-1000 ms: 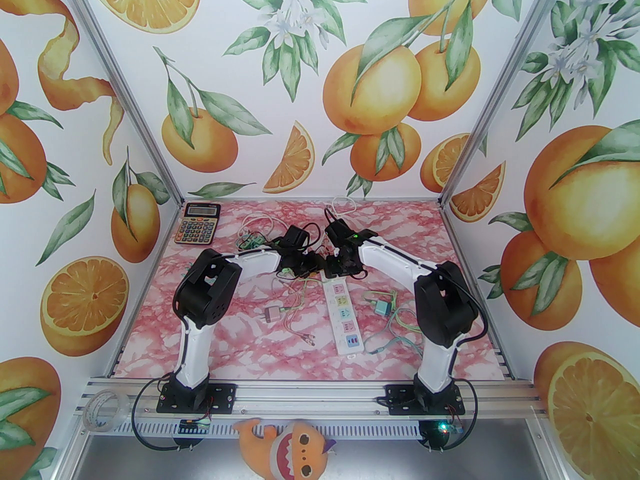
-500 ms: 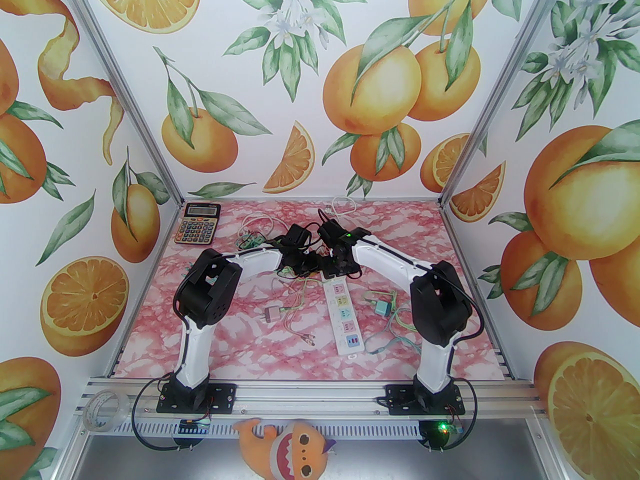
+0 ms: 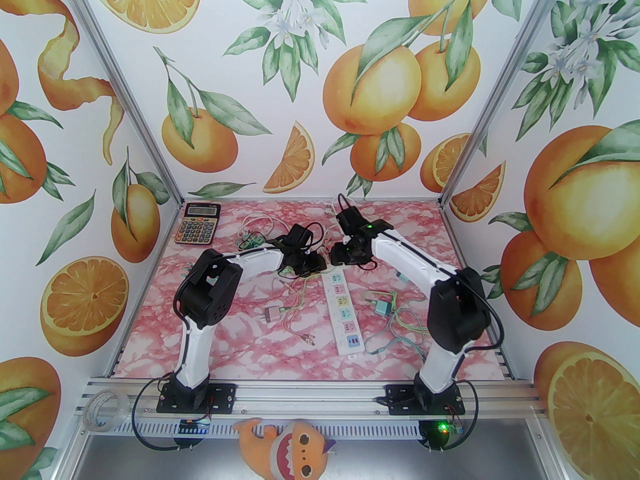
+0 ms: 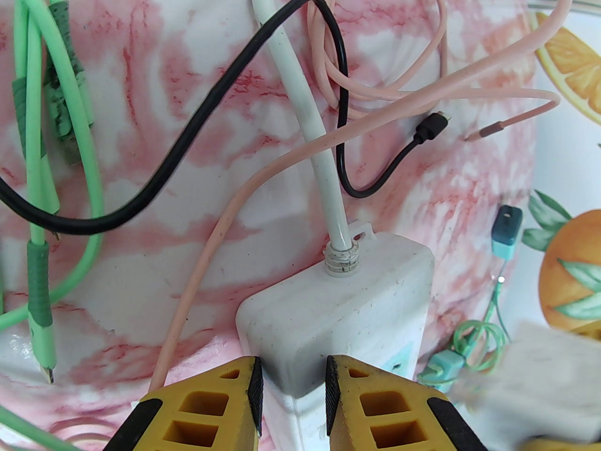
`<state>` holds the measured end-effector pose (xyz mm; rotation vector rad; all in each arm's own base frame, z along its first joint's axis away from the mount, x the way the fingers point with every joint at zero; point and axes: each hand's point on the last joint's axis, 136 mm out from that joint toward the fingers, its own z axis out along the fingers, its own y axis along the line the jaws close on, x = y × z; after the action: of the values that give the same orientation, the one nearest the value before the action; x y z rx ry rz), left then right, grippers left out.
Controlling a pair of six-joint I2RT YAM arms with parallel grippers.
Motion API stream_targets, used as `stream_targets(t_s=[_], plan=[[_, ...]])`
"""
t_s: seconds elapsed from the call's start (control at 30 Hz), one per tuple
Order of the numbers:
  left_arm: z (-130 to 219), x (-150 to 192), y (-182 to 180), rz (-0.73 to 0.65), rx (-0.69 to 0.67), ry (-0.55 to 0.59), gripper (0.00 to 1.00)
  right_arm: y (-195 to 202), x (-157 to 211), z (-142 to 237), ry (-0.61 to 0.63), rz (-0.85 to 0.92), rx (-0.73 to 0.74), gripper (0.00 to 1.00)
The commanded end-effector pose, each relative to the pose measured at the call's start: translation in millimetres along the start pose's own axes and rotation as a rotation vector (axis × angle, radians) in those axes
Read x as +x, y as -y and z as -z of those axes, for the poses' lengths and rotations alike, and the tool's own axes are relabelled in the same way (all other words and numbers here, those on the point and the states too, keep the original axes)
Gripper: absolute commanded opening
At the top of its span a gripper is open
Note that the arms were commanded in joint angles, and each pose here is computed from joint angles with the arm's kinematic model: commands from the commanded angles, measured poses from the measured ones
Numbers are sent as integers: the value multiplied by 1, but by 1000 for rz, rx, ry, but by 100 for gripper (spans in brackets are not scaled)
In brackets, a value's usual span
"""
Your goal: Pull the plug off the socket
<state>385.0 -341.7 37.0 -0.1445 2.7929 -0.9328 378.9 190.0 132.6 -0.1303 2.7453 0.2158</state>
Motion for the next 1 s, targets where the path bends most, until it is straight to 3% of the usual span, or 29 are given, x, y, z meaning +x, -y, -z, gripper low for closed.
stream_targets(t_s=[0.0, 0.27, 0.5, 0.67, 0.97], plan=[[-8, 17, -29, 18, -117, -62, 29, 13, -13, 16, 85, -38, 49, 48], [41, -30, 29, -29, 21, 65, 39, 45, -14, 21, 138, -97, 165, 49], [111, -63, 79, -114, 111, 200, 60, 79, -9, 9, 142, -202, 185, 51], [150, -66, 76, -146, 100, 270, 73, 107, -9, -3, 174, -294, 201, 52], [195, -49, 38, -142, 30, 336, 83, 128, -21, -18, 287, -376, 223, 52]])
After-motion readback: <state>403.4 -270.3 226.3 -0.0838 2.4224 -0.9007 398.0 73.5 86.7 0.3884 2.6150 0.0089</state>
